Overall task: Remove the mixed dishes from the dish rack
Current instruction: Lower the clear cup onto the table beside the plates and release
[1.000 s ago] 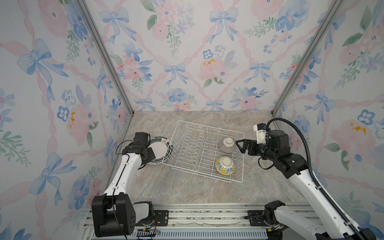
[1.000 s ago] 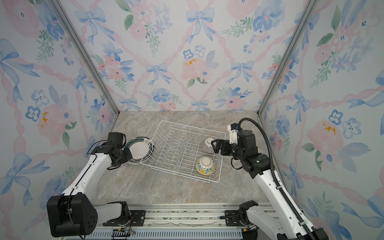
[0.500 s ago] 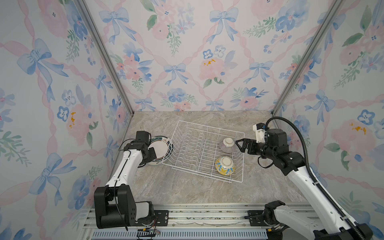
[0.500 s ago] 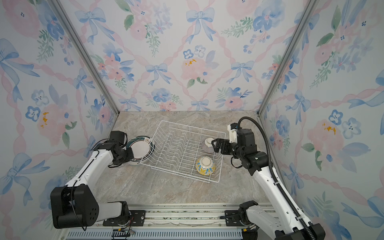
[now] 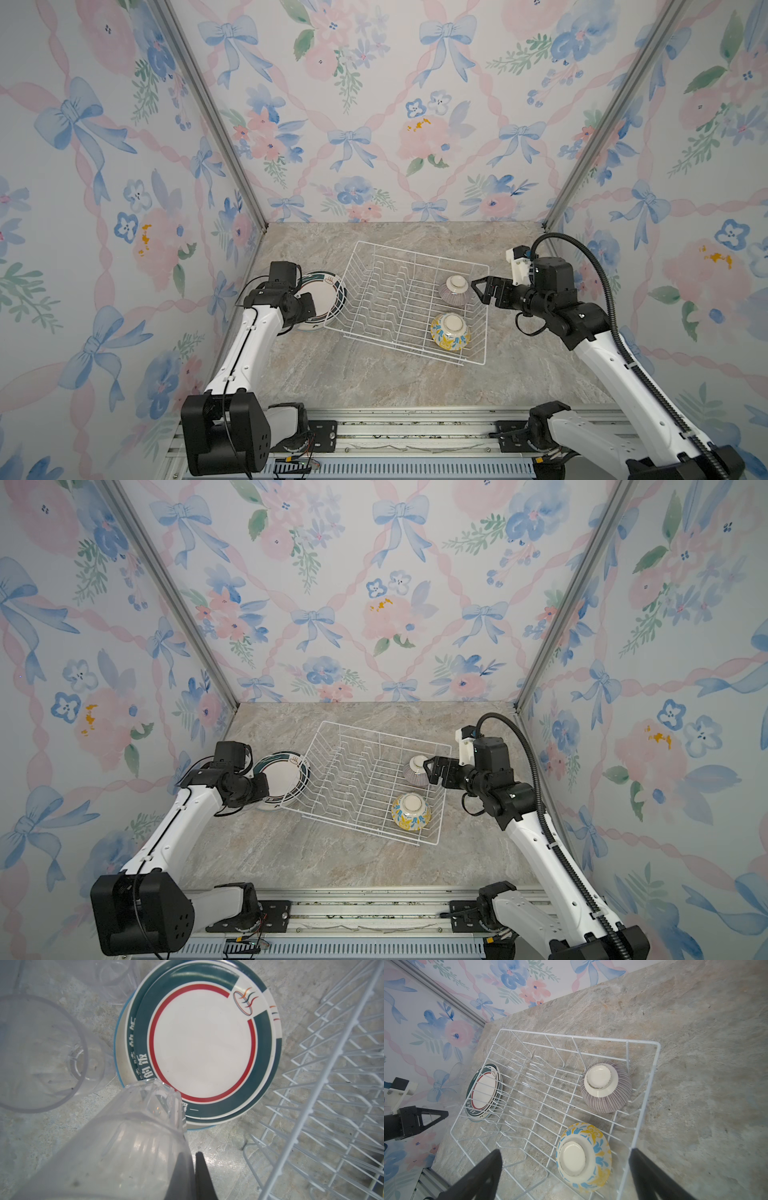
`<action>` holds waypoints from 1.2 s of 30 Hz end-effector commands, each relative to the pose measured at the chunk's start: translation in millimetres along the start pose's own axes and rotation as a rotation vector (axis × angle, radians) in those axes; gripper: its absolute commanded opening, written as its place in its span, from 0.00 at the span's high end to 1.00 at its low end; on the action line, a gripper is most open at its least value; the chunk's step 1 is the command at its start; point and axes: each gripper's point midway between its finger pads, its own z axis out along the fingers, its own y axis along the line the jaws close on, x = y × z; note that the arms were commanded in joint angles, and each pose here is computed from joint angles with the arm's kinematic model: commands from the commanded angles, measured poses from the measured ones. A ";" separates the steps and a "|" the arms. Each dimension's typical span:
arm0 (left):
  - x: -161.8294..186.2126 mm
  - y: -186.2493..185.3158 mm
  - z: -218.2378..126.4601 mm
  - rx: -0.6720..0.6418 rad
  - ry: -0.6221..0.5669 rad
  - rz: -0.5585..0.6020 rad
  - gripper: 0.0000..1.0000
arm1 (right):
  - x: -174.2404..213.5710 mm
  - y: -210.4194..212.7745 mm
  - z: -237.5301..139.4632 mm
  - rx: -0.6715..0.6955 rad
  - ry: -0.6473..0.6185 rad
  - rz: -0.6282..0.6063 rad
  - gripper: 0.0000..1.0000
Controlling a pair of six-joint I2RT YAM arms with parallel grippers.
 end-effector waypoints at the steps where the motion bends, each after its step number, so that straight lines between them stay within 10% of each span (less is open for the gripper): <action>1: 1.7 -19.4 -10.7 0.038 -0.008 0.046 1.00 | -10.0 -0.9 -4.7 0.017 -0.015 0.009 0.03; 33: 51.0 36.3 31.2 -0.133 0.231 -0.220 0.87 | -11.9 -22.2 -4.7 0.066 -0.012 0.025 0.03; 36: 50.1 37.2 31.2 -0.142 0.245 -0.206 0.64 | -13.7 -23.5 -6.0 0.075 -0.017 0.020 0.03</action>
